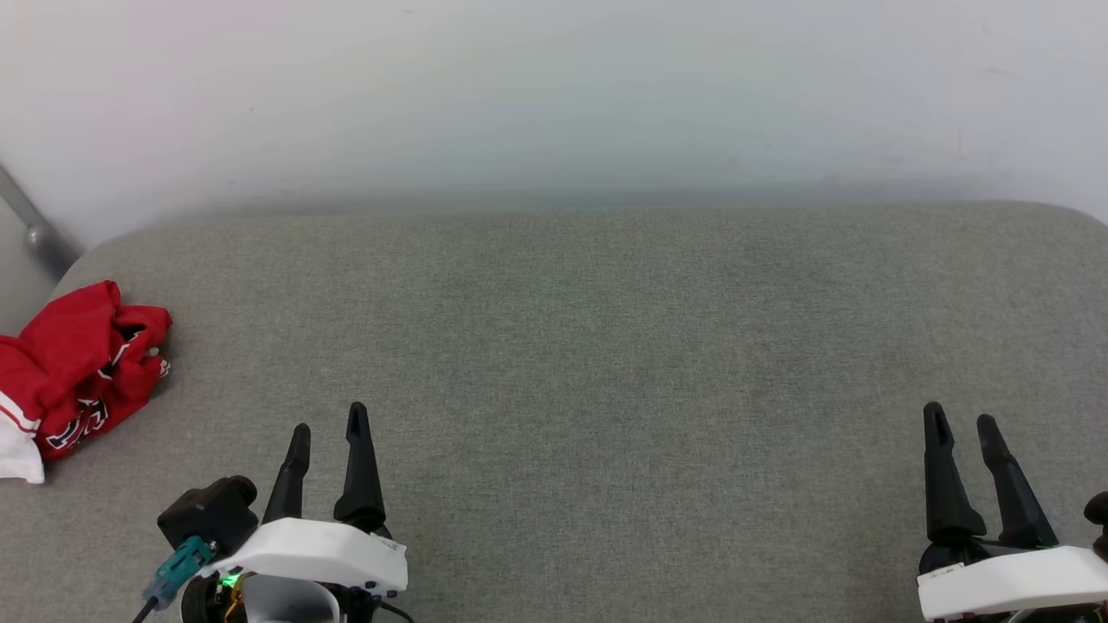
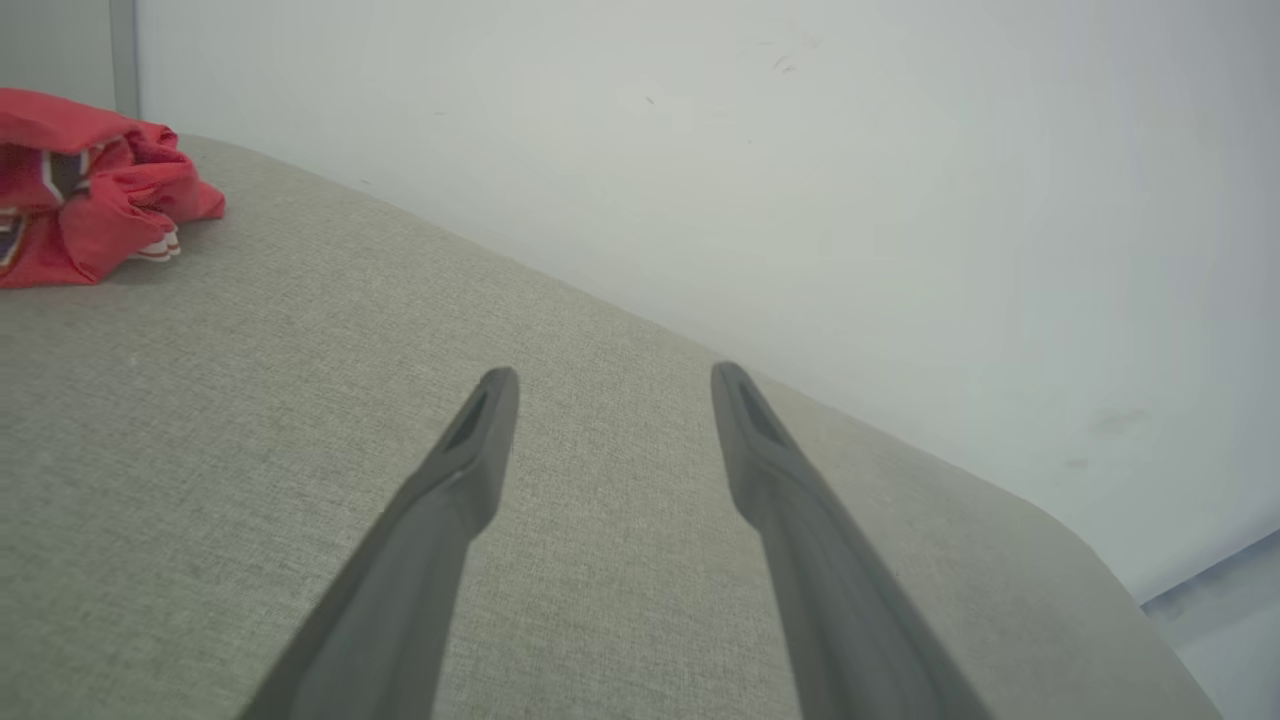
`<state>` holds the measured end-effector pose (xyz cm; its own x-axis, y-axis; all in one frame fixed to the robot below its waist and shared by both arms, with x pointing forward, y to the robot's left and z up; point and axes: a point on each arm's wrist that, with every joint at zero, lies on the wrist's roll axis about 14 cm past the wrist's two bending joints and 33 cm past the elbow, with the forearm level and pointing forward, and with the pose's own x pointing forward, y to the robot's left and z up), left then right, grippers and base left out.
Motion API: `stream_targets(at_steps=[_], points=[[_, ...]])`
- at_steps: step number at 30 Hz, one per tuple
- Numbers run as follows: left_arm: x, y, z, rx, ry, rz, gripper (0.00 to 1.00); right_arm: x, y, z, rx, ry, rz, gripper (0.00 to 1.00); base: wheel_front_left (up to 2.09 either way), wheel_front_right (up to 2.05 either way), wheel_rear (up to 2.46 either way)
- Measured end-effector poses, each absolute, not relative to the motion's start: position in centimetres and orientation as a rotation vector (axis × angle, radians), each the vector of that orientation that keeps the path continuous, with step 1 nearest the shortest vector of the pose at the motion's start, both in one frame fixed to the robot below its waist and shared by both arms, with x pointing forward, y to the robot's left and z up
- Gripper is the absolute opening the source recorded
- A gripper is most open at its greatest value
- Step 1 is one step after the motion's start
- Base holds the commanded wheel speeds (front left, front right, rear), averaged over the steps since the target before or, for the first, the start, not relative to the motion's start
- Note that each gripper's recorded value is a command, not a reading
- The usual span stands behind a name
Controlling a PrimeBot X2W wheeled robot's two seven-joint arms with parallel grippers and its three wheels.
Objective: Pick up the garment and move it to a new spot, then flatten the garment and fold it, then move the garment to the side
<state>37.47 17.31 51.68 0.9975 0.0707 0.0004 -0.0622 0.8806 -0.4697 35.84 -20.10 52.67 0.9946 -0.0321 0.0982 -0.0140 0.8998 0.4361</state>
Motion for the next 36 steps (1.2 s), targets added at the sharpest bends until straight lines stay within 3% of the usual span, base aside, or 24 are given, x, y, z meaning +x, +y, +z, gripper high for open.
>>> stream_targets(at_steps=[36], points=[[36.2,15.7,52.8,-0.208,-0.111,0.011,1.0,34.6,-19.1,55.0,0.156,-0.202,0.037,1.0,0.0,0.0,0.0]])
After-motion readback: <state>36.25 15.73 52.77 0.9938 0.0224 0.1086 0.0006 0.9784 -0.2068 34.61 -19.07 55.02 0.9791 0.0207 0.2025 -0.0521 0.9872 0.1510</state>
